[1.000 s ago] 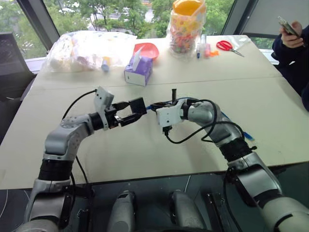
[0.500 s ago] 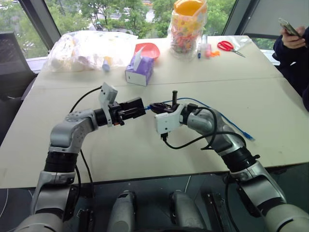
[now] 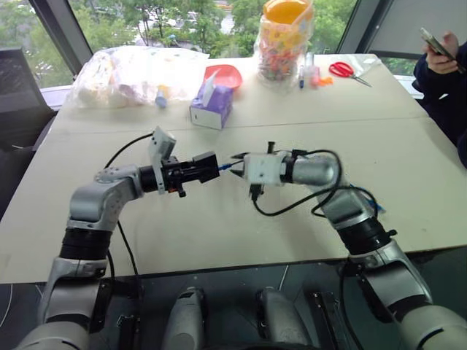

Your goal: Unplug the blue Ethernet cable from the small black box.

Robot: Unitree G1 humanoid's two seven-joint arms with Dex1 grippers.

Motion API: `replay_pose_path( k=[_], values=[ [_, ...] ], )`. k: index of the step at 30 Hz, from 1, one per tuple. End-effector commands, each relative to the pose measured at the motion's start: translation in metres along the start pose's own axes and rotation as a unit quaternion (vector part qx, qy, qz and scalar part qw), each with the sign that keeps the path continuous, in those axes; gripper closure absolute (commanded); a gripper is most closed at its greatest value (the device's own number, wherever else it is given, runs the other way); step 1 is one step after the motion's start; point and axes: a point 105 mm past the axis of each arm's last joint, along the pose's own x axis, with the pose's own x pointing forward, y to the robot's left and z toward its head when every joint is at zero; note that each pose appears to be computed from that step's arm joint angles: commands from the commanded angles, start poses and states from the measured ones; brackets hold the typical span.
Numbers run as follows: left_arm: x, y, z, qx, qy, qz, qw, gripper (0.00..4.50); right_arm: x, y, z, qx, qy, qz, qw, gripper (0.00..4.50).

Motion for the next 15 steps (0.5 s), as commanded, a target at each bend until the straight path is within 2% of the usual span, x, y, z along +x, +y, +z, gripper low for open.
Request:
replay_pose_path(
  k=[1,2,3,9,15],
  values=[
    [-0.002,-0.011,0.011,0.052,0.010,-0.049,0.997,3.97,-0.019,-0.002,0.020,0.087,-0.048,0.082,0.992,0.93],
    [-0.003,-0.014,0.013,0.061,0.011,-0.060,0.996,3.97,-0.022,-0.004,0.022,0.119,-0.058,0.096,0.987,0.38],
    [-0.004,-0.015,0.016,0.069,0.011,-0.069,0.995,3.97,-0.025,-0.007,0.025,0.144,-0.070,0.105,0.981,0.02],
    [-0.003,-0.018,0.026,0.095,0.004,-0.085,0.992,3.97,-0.024,-0.022,0.041,0.256,-0.124,0.127,0.950,0.02],
    [0.001,-0.021,0.031,0.106,-0.004,-0.094,0.990,3.97,-0.014,-0.006,0.037,0.284,-0.102,0.179,0.936,0.02]
  ],
)
